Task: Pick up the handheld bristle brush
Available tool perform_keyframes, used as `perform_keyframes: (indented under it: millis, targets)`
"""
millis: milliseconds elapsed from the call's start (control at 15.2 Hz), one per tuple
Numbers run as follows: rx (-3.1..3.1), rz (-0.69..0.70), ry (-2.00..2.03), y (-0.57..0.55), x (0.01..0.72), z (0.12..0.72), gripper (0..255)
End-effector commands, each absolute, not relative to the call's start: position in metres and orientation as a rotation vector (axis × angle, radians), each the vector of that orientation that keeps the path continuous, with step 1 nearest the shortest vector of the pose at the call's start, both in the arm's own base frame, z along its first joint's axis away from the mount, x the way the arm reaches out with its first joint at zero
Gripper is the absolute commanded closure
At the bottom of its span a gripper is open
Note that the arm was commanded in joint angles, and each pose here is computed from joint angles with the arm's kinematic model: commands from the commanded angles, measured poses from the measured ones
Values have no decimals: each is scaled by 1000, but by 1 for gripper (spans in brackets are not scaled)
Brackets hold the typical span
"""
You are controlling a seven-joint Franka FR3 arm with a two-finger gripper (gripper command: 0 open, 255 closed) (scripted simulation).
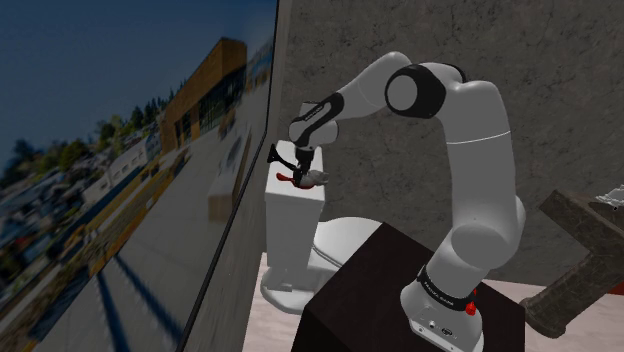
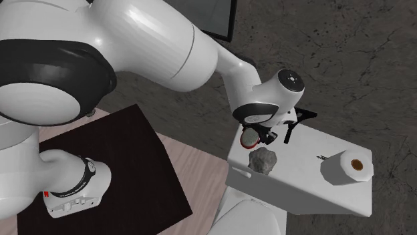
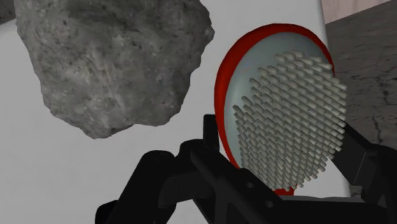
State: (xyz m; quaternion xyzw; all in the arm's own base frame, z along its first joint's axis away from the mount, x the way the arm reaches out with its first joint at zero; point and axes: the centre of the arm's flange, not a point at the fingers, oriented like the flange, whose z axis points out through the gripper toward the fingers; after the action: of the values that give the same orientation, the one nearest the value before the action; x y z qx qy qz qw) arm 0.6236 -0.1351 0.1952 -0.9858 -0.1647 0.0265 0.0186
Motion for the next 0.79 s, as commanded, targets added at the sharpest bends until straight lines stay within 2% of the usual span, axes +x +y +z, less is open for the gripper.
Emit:
perform_keyframes:
  millis: [0,726]
  targets:
    - [-3061,82,-511,-135,623,205,255]
    - [-3061,82,-512,-135,623,263,255]
